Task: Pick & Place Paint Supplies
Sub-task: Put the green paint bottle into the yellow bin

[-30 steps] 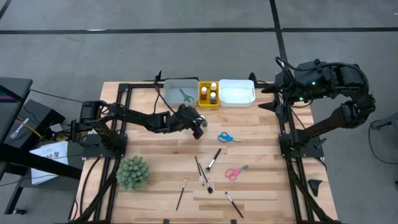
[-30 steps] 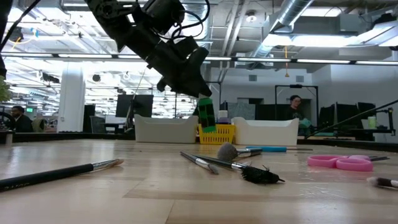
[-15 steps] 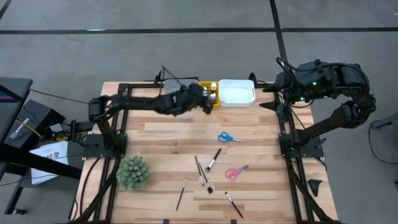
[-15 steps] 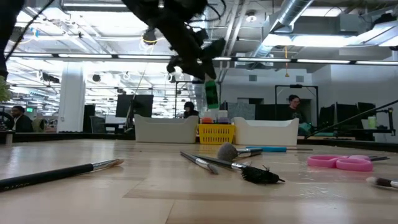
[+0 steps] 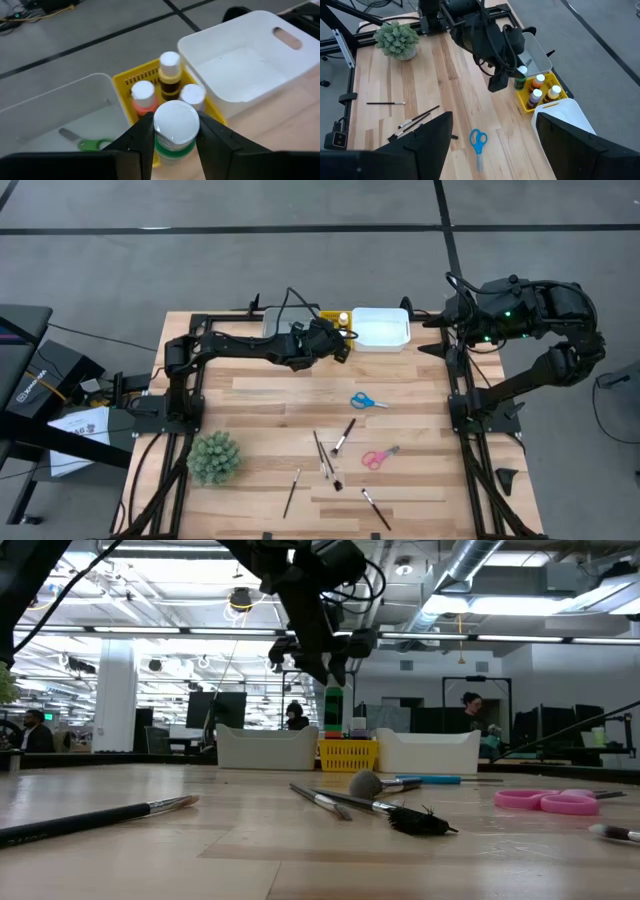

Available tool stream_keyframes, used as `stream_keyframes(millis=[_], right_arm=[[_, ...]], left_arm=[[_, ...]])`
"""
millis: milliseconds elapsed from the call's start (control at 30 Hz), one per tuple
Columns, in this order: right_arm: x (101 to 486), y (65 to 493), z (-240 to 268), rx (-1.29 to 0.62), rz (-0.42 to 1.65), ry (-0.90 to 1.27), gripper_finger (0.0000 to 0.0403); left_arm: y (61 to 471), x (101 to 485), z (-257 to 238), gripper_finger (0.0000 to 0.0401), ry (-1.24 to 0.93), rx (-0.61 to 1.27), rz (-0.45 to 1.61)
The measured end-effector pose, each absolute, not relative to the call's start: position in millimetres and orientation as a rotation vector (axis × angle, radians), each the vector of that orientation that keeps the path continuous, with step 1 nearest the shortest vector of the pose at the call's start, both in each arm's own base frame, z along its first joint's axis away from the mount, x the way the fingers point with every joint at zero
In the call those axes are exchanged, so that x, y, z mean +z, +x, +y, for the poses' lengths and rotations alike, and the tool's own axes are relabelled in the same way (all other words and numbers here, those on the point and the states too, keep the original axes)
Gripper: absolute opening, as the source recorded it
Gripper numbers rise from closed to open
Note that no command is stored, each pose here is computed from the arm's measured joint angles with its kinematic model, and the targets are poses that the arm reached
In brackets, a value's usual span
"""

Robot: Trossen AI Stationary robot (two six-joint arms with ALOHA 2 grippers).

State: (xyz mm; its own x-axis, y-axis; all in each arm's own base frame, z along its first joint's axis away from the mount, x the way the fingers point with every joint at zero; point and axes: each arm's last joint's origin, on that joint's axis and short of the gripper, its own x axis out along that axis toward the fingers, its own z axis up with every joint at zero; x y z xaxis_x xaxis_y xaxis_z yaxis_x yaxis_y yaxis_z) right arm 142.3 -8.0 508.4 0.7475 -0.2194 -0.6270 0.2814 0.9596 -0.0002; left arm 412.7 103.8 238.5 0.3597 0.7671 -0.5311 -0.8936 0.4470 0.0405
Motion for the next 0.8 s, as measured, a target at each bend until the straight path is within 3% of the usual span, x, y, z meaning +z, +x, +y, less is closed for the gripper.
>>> stream_keyframes(millis=[800], right_arm=[[508.4,142.3,-8.0,-0.270,0.675,0.082,0.0283]], left_arm=[[419.2,210.5,125.8,0.0107,-0.341,1.113,0.524]])
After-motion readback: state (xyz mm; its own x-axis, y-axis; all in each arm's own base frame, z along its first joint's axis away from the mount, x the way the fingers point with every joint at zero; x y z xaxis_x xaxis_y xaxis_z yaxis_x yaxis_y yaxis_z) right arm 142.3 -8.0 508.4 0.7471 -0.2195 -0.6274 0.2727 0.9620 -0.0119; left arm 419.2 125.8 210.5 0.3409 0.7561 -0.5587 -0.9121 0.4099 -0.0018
